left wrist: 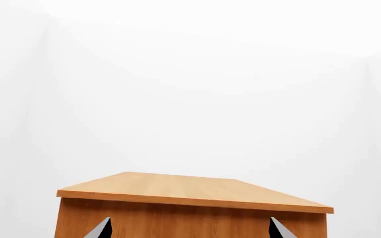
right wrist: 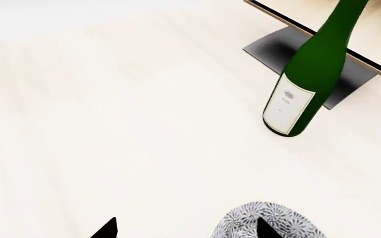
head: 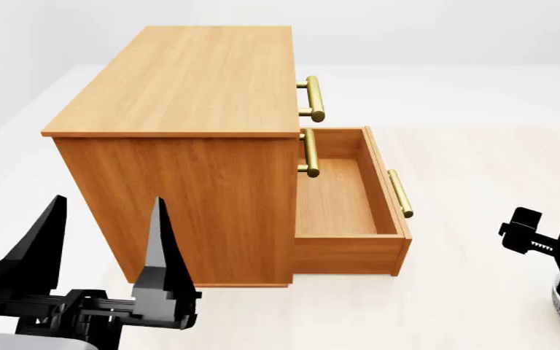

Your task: Put the bowl on top of the cabinet.

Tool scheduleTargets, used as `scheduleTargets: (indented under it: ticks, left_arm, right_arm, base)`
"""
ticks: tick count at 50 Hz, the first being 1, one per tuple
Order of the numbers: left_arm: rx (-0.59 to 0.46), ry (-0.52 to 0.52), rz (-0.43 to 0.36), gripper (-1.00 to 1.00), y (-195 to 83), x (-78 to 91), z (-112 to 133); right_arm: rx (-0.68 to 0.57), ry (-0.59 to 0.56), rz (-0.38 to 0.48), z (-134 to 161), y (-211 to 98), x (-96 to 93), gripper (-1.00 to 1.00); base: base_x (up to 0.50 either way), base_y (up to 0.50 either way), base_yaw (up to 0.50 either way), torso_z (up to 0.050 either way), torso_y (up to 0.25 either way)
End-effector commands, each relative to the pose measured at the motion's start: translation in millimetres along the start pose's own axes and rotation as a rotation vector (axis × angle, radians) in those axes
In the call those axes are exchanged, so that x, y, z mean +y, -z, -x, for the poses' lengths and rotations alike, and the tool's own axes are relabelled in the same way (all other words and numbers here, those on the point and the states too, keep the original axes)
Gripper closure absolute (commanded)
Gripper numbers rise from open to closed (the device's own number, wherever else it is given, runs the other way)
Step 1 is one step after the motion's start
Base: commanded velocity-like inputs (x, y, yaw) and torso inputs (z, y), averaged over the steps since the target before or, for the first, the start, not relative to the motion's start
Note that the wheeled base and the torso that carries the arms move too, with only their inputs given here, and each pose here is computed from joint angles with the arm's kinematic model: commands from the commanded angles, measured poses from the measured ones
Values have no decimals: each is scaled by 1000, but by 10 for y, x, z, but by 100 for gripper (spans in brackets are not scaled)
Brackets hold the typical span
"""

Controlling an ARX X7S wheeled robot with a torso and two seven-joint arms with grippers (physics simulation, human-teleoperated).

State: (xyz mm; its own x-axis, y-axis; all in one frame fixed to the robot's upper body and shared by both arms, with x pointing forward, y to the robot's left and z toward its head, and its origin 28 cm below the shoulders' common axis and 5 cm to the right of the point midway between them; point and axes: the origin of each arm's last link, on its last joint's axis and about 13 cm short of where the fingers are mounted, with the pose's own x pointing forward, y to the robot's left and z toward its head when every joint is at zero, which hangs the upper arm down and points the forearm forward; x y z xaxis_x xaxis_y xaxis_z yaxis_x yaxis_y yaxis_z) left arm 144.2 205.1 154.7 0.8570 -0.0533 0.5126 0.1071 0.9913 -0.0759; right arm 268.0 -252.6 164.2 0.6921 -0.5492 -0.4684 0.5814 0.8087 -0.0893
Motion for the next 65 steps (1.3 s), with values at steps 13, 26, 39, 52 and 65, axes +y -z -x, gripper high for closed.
scheduleTargets:
  ticks: [13, 26, 39, 52, 65]
  left_arm:
    - [-1, -1, 1, -100, -8, 2, 1]
    - [-3, -4, 1, -100, -10, 11, -4]
    - [-3, -2, 2, -100, -7, 8, -5]
    - [-3, -1, 2, -100, -3, 7, -3]
    - [-2, 0, 3, -100, -8, 4, -7]
  right_arm:
    - [22, 40, 18, -56, 108, -24, -100]
    - [43, 36, 31, -117, 158, 29, -100]
    - [79, 53, 29, -182, 242, 19, -100]
    - [97, 69, 36, -206, 296, 15, -100]
    - [102, 84, 52, -246, 340, 22, -100]
  base:
    - [0, 0, 0, 0, 0]
    - [0, 0, 0, 0, 0]
    - [0, 0, 0, 0, 0]
    - [0, 0, 0, 0, 0]
    - [0, 0, 0, 0, 0]
